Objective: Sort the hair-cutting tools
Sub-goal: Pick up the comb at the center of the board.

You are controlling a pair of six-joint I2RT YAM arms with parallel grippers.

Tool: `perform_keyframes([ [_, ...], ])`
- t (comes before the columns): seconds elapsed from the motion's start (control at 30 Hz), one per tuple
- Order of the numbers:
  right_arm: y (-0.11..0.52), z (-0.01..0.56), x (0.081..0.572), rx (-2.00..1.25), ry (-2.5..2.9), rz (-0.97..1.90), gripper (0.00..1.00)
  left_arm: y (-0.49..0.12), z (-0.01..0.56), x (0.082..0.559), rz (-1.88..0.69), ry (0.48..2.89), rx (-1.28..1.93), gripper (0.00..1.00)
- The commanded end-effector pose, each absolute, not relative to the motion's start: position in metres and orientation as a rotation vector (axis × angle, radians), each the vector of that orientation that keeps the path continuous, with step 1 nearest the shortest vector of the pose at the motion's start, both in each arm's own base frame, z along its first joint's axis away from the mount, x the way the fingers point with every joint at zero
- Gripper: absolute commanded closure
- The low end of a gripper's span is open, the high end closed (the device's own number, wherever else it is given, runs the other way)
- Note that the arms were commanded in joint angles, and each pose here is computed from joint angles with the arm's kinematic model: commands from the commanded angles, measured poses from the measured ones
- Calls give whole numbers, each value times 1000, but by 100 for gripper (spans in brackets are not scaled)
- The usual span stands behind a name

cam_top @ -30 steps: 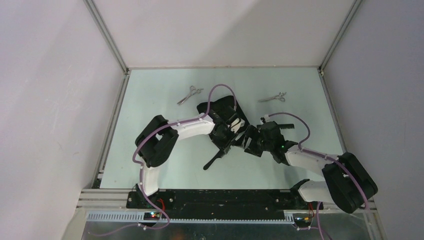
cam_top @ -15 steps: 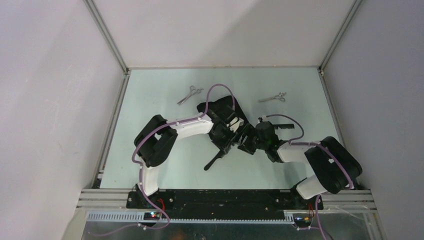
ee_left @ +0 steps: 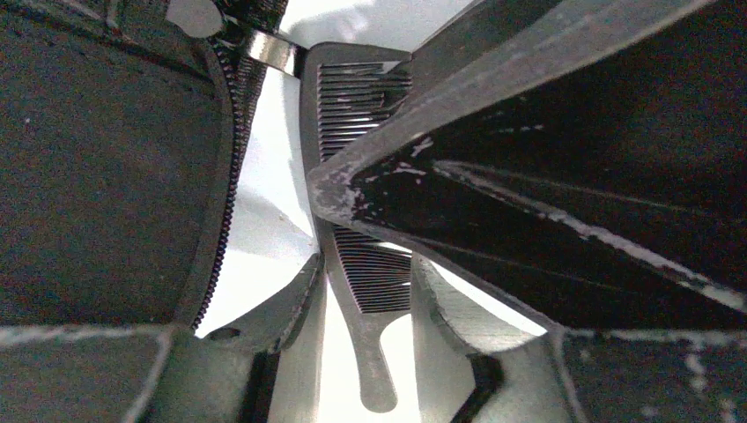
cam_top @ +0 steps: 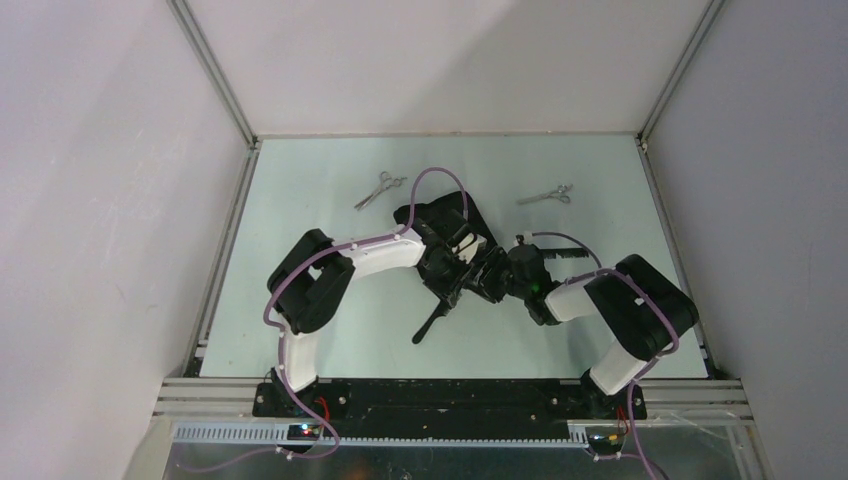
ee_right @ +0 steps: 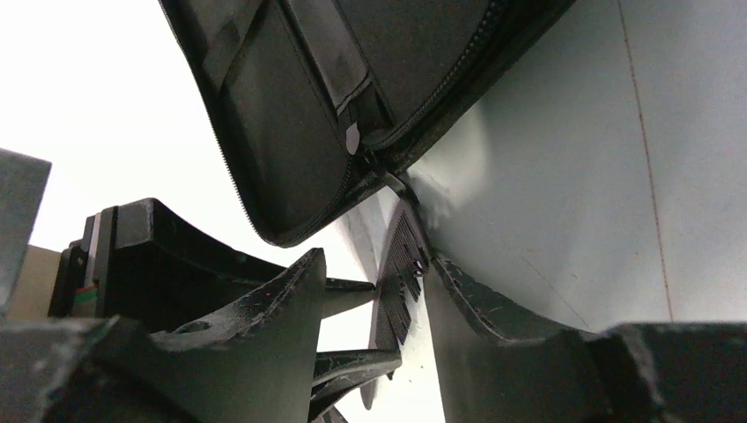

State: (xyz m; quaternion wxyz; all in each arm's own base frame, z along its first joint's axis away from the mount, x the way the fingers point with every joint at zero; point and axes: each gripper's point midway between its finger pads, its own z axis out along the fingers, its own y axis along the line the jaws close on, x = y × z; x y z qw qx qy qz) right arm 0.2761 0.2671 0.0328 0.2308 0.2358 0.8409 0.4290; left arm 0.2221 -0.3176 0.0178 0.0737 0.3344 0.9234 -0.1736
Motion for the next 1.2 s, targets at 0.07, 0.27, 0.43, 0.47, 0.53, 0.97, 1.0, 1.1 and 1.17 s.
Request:
perform_keyframes([
  [0.07,246,-25,252,731,2465,991,57,-306,-9,199,-507,2866,1043,95],
  [0.27,244,-23,251,704,2458,980,87,-308,-6,199,-525,2852,1030,94],
  [0.43,245,-8,252,623,2434,986,100,-313,10,202,-569,2789,991,78],
  [0.47,245,-1,251,607,2423,990,100,-314,18,204,-581,2766,979,75],
  [0.53,243,10,250,574,2404,990,100,-317,31,204,-622,2730,955,68],
  [0.97,210,141,240,206,2078,1037,100,-302,157,222,-777,2350,652,33],
  [1.0,208,150,239,161,2052,1052,100,-297,165,218,-807,2324,610,32],
  [1.1,206,182,230,52,1961,1124,100,-293,204,219,-918,2161,517,31],
  [1.17,207,201,226,-21,1902,1159,100,-292,222,216,-983,2085,483,31],
])
